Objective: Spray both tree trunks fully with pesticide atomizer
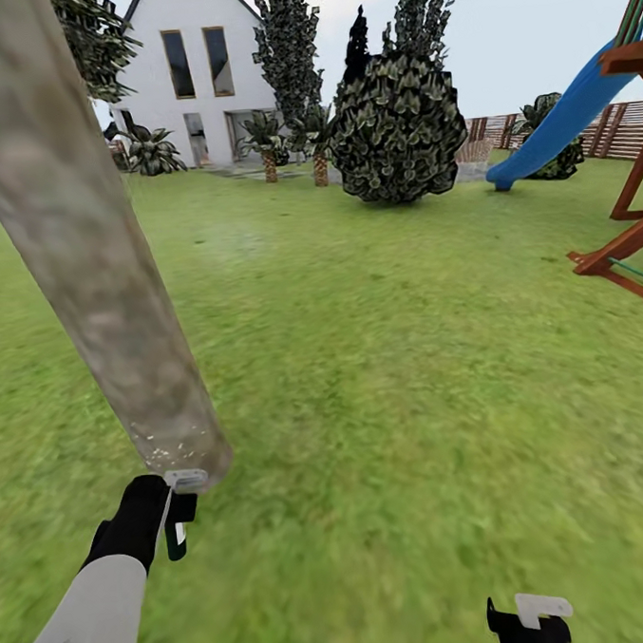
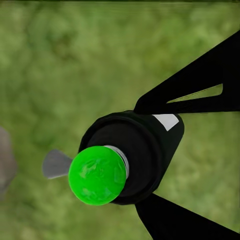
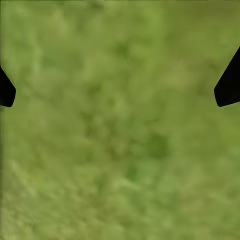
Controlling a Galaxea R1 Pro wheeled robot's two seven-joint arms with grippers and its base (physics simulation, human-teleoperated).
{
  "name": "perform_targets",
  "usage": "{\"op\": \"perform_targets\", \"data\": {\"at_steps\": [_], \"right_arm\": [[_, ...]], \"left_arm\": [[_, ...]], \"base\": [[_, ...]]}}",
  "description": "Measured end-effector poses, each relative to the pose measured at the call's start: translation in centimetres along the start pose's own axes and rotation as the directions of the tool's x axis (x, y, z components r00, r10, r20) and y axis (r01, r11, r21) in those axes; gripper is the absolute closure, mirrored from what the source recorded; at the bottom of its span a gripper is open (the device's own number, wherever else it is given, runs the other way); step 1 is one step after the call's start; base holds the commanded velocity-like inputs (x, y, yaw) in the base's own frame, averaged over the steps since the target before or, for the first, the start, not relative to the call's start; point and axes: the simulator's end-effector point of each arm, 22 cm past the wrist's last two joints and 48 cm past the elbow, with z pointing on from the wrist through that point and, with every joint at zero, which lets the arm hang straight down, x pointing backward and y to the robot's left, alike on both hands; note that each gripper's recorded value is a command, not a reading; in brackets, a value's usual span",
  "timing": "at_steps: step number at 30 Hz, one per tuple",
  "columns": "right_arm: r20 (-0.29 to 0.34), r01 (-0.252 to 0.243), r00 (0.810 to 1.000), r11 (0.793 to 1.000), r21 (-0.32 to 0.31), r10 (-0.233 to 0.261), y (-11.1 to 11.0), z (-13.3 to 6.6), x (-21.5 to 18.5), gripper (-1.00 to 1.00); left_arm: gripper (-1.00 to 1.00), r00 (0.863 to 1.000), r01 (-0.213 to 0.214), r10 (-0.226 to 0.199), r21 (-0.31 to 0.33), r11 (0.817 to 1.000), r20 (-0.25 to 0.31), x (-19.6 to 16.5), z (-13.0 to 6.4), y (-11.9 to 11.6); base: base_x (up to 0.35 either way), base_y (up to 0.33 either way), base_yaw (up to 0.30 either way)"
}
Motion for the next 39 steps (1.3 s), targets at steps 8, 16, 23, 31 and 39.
{"op": "perform_targets", "data": {"at_steps": [8,16,23,31,39], "right_arm": [[0.000,0.000,1.000,1.000,0.000,0.000,0.0,0.0,0.0,-1.00],[-0.001,0.000,1.000,1.000,-0.003,0.000,0.2,0.0,0.1,-1.00],[-0.002,0.000,1.000,1.000,-0.006,0.000,0.3,-0.1,0.1,-1.00],[-0.001,-0.001,1.000,1.000,-0.002,0.001,0.2,0.0,0.1,-1.00],[-0.001,-0.001,1.000,1.000,-0.002,0.001,0.1,0.0,0.0,-1.00]], "left_arm": [[1.00,1.000,0.001,-0.001,0.000,1.000,0.001,0.0,0.0,0.0],[1.00,1.000,0.000,0.000,0.000,1.000,0.001,0.0,0.0,0.0],[1.00,1.000,0.000,0.000,0.000,1.000,0.001,0.0,0.0,0.0],[1.00,1.000,0.004,-0.004,0.000,1.000,0.002,-0.1,0.0,0.1],[1.00,0.984,0.090,-0.097,0.052,0.995,0.152,-7.7,-4.0,0.0]], "base": [[0.146,-0.268,0.271],[0.142,-0.268,0.276],[0.139,-0.268,0.268],[0.037,-0.206,0.109],[-0.001,-0.003,0.275]]}}
